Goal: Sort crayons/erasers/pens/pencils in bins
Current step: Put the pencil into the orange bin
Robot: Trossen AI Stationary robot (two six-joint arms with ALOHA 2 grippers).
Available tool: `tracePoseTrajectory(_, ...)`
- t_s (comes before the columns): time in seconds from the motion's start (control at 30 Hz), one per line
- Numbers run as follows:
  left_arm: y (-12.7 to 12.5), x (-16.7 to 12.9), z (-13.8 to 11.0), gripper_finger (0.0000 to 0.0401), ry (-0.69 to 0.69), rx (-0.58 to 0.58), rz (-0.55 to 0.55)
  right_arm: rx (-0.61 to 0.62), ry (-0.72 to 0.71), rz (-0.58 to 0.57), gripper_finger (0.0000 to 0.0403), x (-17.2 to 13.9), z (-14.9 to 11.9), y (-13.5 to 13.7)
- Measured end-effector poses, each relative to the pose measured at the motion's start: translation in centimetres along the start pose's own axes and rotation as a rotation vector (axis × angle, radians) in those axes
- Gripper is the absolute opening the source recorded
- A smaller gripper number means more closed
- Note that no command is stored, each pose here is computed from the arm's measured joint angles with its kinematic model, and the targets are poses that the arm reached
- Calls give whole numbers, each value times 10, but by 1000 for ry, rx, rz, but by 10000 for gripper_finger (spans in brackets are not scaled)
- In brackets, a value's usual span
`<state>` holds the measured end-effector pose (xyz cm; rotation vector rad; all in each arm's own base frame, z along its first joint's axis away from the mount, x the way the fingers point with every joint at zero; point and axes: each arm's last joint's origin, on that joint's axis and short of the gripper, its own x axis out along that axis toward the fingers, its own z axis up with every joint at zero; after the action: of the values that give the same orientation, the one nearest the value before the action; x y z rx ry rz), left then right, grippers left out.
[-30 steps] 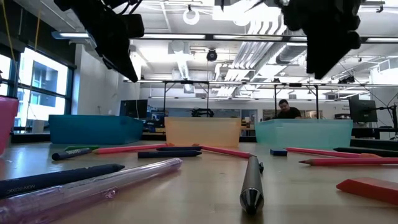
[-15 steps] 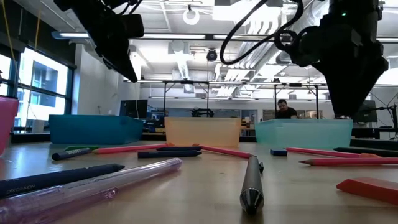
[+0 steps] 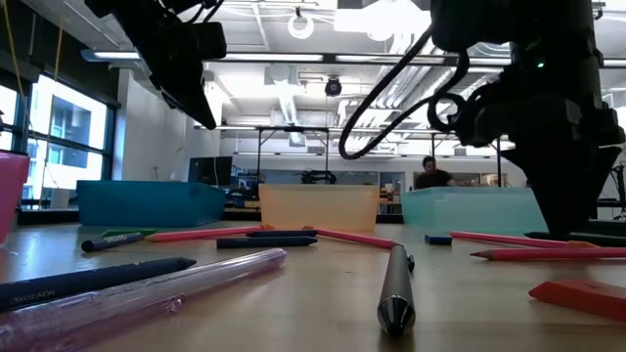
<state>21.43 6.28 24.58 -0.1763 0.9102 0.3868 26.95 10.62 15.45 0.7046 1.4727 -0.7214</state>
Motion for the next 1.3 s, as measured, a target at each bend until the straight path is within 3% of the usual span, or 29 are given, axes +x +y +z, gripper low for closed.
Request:
tracePoseTrajectory(0.3, 0, 0, 0, 46, 1, 0, 0, 24, -9, -1, 140, 2, 1, 1)
tracePoseTrajectory(0.8, 0, 0, 0, 46, 3, -4, -1, 94, -10, 25, 132, 23, -9, -5)
tracePoseTrajectory(1.13, 0, 0, 0, 46, 3, -11, -1, 95, -13, 18, 22, 24, -9, -6)
tracePoseTrajectory(1.3, 0, 0, 0, 46, 3, -10, -1, 99, -18, 11, 7, 24, -9, -6)
